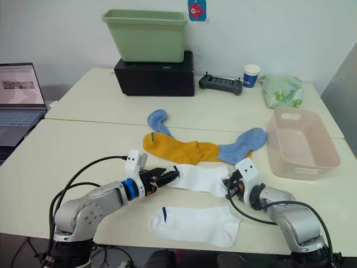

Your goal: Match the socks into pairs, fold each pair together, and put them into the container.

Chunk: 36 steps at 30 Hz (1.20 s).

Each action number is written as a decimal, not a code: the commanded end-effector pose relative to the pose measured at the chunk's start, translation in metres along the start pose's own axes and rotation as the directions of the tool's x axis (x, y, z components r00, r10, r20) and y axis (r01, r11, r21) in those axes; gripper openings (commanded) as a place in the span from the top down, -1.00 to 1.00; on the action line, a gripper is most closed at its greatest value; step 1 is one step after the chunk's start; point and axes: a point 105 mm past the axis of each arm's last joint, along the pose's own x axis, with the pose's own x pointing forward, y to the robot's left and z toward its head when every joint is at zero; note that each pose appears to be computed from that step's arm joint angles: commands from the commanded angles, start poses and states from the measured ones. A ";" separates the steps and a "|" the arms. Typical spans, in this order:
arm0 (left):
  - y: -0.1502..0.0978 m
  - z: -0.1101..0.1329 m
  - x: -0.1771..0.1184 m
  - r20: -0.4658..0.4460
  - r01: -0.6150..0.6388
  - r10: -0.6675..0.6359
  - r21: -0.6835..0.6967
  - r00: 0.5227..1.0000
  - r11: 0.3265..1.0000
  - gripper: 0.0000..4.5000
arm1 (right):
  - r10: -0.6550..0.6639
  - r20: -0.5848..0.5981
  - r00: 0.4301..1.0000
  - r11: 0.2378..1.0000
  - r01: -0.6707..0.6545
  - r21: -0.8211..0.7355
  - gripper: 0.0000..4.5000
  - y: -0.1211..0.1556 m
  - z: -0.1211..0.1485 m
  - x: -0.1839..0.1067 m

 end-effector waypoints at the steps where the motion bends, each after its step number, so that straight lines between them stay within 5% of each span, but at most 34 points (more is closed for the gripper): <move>1: 0.007 -0.009 0.005 -0.046 -0.040 0.040 0.001 0.998 0.999 -0.66 | 0.004 0.037 0.999 0.999 -0.003 -0.041 1.00 0.003 0.011 -0.004; 4: 0.006 -0.012 0.007 -0.064 -0.027 0.025 -0.022 0.998 0.999 -0.41 | -0.001 0.036 0.999 0.999 0.002 -0.041 1.00 0.002 0.010 -0.006; 14: -0.007 -0.005 0.000 -0.001 0.032 -0.032 -0.037 0.999 0.999 0.95 | -0.011 0.066 0.998 0.999 0.013 -0.029 1.00 -0.001 0.015 -0.007; 24: -0.030 0.028 -0.046 0.129 0.163 -0.157 -0.038 0.979 0.986 0.99 | 0.116 0.192 0.975 0.993 -0.119 0.005 1.00 0.023 0.054 -0.038; 31: -0.065 0.015 -0.097 0.020 0.360 -0.361 -0.138 0.932 0.923 0.99 | 0.274 0.114 0.955 0.958 -0.281 0.058 1.00 0.059 0.041 -0.081; 36: -0.077 -0.017 -0.108 -0.100 0.323 -0.345 -0.183 0.933 0.928 0.99 | 0.302 0.018 0.953 0.947 -0.303 0.105 1.00 0.075 0.017 -0.098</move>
